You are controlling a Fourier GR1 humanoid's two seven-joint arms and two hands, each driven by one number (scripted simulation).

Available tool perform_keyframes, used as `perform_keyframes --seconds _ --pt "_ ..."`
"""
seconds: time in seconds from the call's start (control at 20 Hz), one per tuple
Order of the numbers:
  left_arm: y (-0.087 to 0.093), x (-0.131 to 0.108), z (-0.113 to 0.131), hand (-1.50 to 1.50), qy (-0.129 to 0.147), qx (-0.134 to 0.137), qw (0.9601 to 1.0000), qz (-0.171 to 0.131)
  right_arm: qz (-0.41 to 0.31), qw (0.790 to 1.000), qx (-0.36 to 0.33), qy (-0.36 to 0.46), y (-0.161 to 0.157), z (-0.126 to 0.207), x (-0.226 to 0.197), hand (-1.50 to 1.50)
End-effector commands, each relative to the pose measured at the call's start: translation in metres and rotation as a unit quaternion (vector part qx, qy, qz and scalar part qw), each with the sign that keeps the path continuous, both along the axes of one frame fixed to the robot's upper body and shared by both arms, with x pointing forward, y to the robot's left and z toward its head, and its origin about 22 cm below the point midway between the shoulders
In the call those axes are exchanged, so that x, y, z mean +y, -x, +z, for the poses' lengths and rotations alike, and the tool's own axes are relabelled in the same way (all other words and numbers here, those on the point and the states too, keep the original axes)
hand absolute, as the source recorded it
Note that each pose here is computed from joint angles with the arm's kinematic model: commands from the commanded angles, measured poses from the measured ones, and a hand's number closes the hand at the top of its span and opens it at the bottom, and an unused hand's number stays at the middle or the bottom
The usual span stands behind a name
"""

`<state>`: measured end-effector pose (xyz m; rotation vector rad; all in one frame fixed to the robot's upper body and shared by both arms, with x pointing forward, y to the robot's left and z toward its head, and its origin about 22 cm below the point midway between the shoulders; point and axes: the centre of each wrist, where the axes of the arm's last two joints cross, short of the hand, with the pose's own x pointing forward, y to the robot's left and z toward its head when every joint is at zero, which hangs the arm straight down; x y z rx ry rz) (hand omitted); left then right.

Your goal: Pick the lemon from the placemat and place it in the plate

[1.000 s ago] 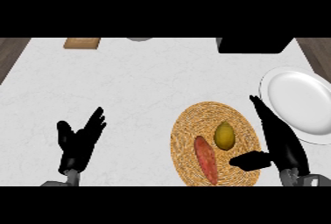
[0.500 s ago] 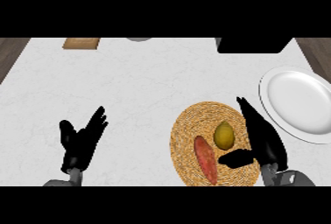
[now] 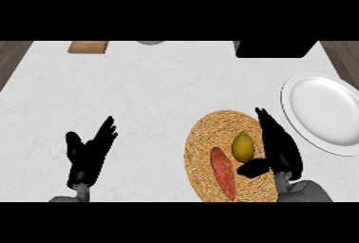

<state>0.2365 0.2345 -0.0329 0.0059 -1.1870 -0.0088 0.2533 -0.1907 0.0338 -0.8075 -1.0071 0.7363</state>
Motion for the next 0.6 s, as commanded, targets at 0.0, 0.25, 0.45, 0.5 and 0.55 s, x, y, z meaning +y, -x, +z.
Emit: perform_keyframes --seconds 0.0,0.25,0.45,0.5,0.55 --pt "0.006 0.003 -0.009 0.0 -0.005 -0.005 1.0 0.005 0.003 1.0 0.013 0.001 -0.01 -0.007 0.001 -1.5" --pt "-0.003 0.014 -0.003 0.0 0.013 -0.007 0.9999 0.005 0.007 1.0 0.026 -0.002 0.0 -0.034 0.011 -1.5" --pt "-0.005 0.018 0.008 0.0 -0.011 0.0 0.9999 -0.001 0.064 0.996 0.062 0.027 -0.033 -0.04 0.012 1.5" --pt "0.018 0.008 -0.003 0.0 -0.009 0.003 0.9999 -0.006 0.069 0.995 0.051 0.047 -0.018 -0.031 0.022 1.5" --pt "0.004 -0.007 0.012 0.0 0.005 -0.004 1.0 0.002 0.071 0.995 0.04 0.05 -0.014 -0.035 -0.016 1.5"
